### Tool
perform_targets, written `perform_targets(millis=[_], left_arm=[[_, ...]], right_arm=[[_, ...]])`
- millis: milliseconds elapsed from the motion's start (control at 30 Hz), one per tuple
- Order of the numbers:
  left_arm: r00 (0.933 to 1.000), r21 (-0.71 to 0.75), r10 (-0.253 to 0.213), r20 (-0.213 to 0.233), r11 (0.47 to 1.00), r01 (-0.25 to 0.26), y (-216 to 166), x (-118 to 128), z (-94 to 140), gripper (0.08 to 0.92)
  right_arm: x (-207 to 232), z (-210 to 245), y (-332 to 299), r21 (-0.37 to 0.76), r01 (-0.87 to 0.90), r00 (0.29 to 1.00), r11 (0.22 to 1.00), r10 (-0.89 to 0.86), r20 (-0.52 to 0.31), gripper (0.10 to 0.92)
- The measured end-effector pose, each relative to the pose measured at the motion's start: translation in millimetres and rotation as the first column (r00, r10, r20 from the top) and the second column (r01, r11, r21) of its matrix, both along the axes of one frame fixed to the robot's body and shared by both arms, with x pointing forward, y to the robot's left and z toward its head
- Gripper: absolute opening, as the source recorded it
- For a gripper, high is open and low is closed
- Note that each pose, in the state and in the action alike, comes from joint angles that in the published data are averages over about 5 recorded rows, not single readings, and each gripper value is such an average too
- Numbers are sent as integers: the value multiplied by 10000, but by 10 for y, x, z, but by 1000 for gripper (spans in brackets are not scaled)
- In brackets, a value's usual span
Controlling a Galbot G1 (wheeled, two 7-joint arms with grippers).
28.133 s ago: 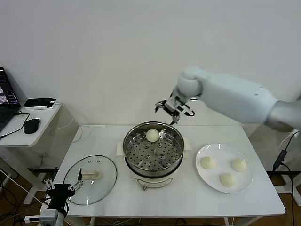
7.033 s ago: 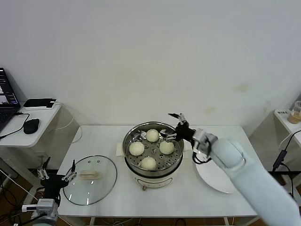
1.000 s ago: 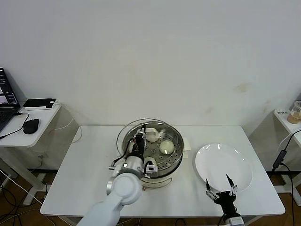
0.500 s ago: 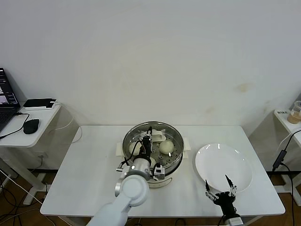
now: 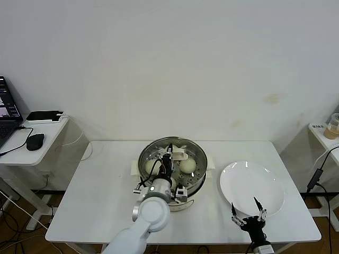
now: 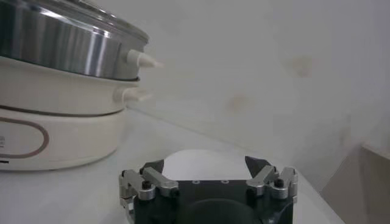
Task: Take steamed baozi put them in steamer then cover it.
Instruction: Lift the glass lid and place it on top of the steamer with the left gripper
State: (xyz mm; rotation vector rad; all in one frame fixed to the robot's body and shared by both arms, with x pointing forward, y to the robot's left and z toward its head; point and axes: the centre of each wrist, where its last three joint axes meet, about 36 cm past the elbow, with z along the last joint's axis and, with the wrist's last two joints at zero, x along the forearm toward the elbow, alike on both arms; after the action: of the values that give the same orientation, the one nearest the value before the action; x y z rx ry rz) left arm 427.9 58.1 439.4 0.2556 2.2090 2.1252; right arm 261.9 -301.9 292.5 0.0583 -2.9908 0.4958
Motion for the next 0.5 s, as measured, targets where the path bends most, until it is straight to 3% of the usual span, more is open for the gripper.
perform_targets(millis=[500], left_arm=[[9999,24,132,-7,9999,-132,20,70,-53,139]], right_arm=[[-21,-17,1,-61,-80,10000,9999,80,-16,823]])
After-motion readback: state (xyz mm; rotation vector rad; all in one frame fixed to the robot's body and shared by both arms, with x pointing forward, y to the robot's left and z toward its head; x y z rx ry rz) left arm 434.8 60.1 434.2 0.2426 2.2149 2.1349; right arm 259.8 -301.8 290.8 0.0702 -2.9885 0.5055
